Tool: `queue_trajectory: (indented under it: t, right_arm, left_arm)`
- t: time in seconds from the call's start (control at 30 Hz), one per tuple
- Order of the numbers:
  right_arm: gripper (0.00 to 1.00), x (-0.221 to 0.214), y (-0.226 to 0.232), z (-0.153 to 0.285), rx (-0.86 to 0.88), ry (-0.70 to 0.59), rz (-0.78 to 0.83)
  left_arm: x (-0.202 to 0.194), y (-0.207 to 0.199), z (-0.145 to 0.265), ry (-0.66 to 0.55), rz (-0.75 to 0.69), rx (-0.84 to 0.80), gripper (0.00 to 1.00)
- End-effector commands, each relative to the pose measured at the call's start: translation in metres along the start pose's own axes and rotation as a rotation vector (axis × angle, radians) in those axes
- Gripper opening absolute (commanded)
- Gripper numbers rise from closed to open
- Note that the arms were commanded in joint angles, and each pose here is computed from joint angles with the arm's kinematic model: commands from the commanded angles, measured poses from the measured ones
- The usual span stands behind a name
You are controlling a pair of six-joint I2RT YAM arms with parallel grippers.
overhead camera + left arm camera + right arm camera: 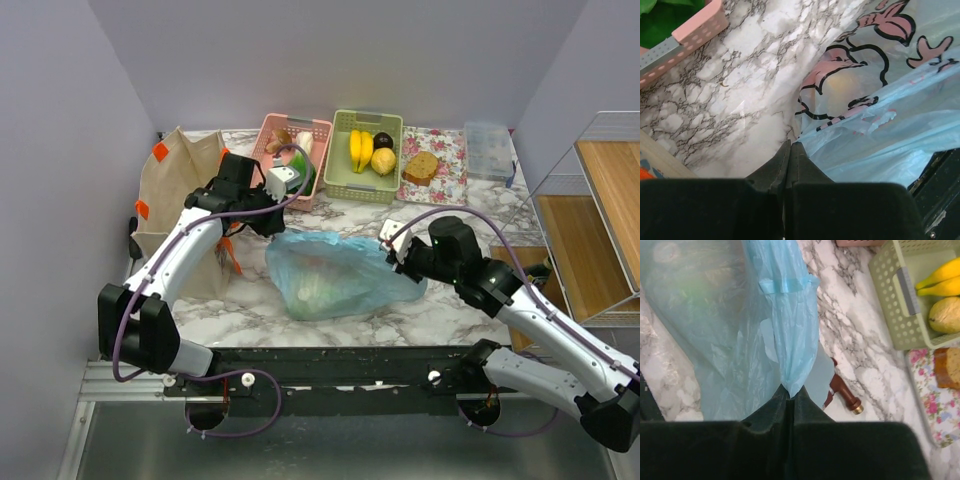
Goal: Untie the knot of the grocery bags and take out the mixed food
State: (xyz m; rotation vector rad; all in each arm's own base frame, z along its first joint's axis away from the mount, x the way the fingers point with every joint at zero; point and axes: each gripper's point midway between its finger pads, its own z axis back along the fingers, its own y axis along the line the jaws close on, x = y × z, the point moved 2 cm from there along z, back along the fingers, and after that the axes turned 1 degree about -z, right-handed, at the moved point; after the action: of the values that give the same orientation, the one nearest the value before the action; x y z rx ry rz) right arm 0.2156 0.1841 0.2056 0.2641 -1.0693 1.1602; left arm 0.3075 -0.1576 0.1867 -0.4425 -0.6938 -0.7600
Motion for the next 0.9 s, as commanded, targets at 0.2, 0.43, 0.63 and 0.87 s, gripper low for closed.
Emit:
queue_trajectory:
  t: [0.2, 0.43, 0.63, 0.87]
  right_arm:
    - [0.63, 0.044, -0.007, -0.002, 0.06, -0.051, -0.13]
    - [0.74, 0.065, -0.016, -0.033, 0.089, -0.081, -0.174]
    - [0.53, 0.073, -0.023, -0.052, 0.099, -0.082, -0.169]
    - [0.04, 0.092, -0.042, -0.039, 0.019, -0.104, -0.155]
  left_arm:
    - [0.06, -0.043, 0.059, -0.272, -0.202, -0.135, 0.67]
    - [0.067, -0.083, 0.085, -0.333, -0.436, -0.243, 0.88]
    - [0.055, -0.097, 0.058, -0.264, -0.593, -0.203, 0.98]
    - [0.054, -0.072, 0.031, -0.101, -0.501, -0.114, 0.46]
